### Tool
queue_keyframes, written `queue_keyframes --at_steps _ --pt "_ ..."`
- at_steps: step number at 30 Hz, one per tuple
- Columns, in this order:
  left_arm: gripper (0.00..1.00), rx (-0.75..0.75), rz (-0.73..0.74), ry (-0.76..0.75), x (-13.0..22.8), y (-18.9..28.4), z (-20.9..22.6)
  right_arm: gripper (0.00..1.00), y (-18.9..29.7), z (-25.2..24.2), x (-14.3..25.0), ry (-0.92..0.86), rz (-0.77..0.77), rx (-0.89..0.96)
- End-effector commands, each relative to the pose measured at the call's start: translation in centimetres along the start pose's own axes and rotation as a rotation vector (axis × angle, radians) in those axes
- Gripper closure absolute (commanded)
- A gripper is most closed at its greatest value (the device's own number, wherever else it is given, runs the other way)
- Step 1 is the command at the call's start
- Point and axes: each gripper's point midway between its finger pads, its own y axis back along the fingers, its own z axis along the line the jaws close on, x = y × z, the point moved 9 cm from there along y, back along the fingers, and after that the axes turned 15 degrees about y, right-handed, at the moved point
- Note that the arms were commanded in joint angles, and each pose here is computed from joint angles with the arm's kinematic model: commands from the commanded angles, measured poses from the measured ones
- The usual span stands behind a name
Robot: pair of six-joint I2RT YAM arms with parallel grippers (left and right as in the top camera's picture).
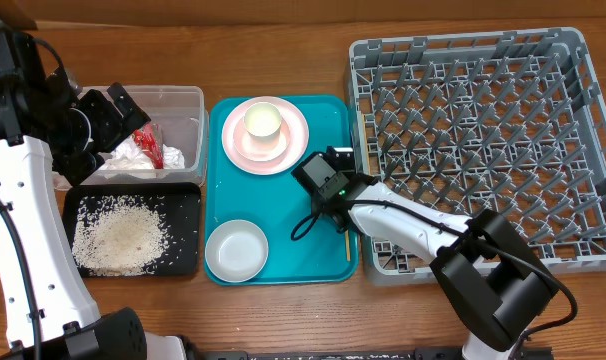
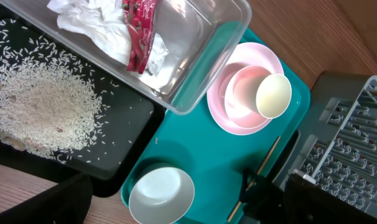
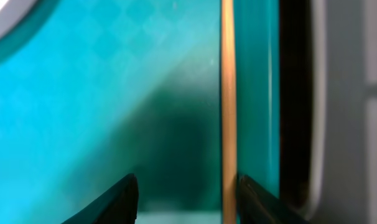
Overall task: Sort waste into correct bins and load items into the dishwasher
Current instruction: 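Grasp the second wooden chopstick with the right gripper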
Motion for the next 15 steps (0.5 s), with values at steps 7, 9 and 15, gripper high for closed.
queue_keyframes --at_steps 7,9,15 --pt "0.00 0.014 -0.009 -0.019 -0.1 0.4 -0.1 0.45 0.6 1.0 0.1 -0.049 0.027 -0.145" --pt "0.00 0.015 -0.009 -0.019 -0.1 0.4 -0.1 0.55 0.6 1.2 0.0 -0.050 0.024 -0.161" --pt "0.00 0.014 -0.009 -0.019 -0.1 0.4 -0.1 0.62 0.6 1.0 0.0 -0.044 0.026 -0.149"
